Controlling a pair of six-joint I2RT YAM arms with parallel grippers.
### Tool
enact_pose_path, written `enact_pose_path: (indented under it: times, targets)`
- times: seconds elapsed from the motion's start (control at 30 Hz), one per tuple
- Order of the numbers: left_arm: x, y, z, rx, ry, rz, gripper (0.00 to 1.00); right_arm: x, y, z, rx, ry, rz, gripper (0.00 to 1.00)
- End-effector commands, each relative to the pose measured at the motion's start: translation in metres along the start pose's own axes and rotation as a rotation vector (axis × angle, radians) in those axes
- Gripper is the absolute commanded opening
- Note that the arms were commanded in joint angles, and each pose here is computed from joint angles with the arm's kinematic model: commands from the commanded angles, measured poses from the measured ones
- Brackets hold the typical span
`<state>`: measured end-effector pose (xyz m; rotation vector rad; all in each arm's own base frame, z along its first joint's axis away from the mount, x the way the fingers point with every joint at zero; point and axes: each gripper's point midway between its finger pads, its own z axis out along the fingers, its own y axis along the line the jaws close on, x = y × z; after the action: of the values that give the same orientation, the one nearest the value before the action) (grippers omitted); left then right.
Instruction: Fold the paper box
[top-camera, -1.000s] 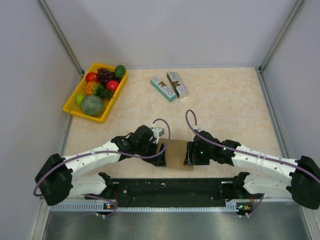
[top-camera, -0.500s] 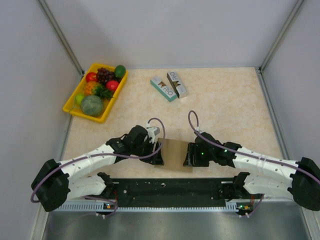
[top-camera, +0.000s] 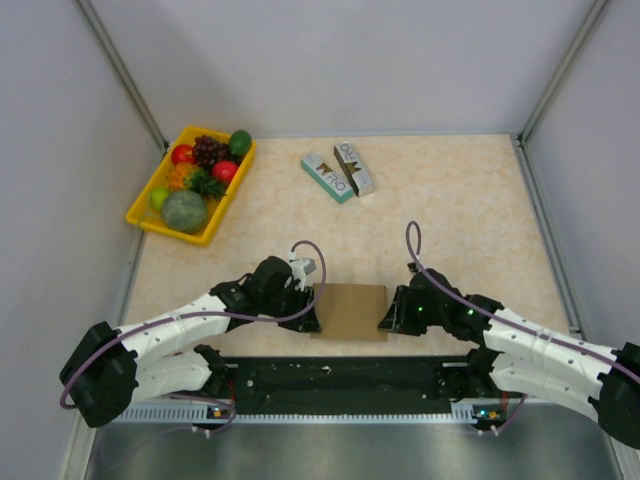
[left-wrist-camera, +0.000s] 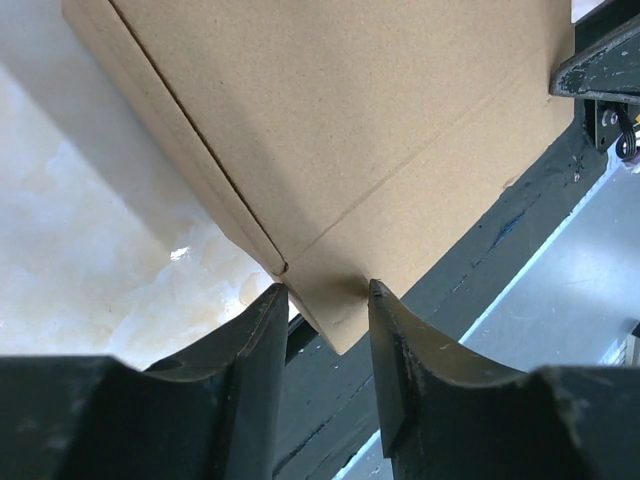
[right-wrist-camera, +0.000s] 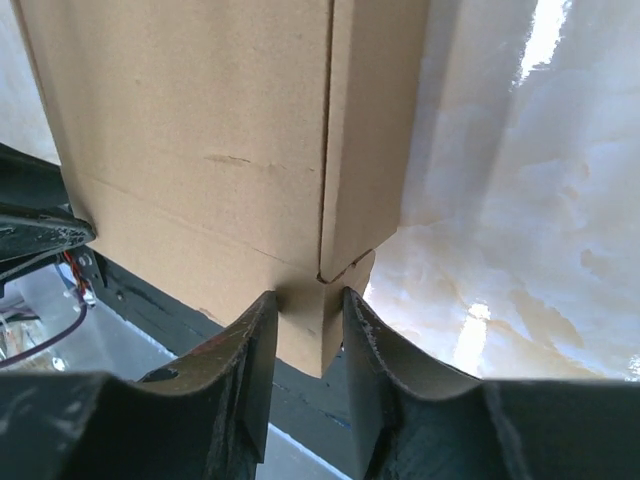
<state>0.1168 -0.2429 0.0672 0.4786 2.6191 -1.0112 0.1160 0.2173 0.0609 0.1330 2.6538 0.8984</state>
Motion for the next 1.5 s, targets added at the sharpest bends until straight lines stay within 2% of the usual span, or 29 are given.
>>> enact_pose_path:
  times: [0.0,0.3,0.57,0.67,0.7,0.9,1.13,1.17,1.23,1.27,1.37,1.47]
  targets:
    - [-0.024,-0.027,-0.004,0.115,-0.095,0.045,0.39,-0.013,0.043,-0.006,-0.177,-0.023,0.020,0.28]
    - [-0.019,-0.024,0.001,0.129,-0.086,0.021,0.29,-0.009,0.044,-0.003,-0.183,0.007,0.039,0.16]
    - [-0.022,-0.018,-0.001,0.125,-0.098,-0.005,0.12,-0.010,0.040,-0.004,-0.186,0.009,0.058,0.01]
    - [-0.022,-0.015,-0.002,0.117,-0.097,-0.005,0.06,-0.010,0.037,-0.003,-0.182,0.007,0.054,0.00]
    - [-0.021,-0.013,-0.002,0.111,-0.092,-0.004,0.01,-0.010,0.035,-0.002,-0.178,0.008,0.052,0.00]
    - [-0.015,-0.005,0.000,0.112,-0.064,-0.013,0.00,-0.008,0.023,0.002,-0.152,0.001,0.044,0.00]
    - [-0.021,0.000,-0.001,0.091,-0.101,-0.014,0.00,-0.012,0.020,0.002,-0.160,-0.036,0.033,0.00]
    - [-0.018,0.002,-0.001,0.080,-0.082,-0.024,0.05,-0.011,0.019,0.003,-0.149,-0.025,0.018,0.00]
    - [-0.020,0.001,-0.002,0.076,-0.078,-0.022,0.27,-0.010,0.020,0.002,-0.138,-0.001,-0.030,0.15]
    - [-0.021,0.000,-0.003,0.075,-0.085,-0.021,0.40,-0.009,0.019,0.002,-0.125,0.010,-0.049,0.19]
    - [-0.023,-0.001,-0.011,0.076,-0.123,-0.003,0.56,-0.008,0.020,-0.002,-0.119,0.024,-0.096,0.29]
    - [-0.027,0.002,-0.023,0.031,-0.165,0.029,0.63,-0.011,0.022,-0.012,-0.126,0.001,-0.131,0.42]
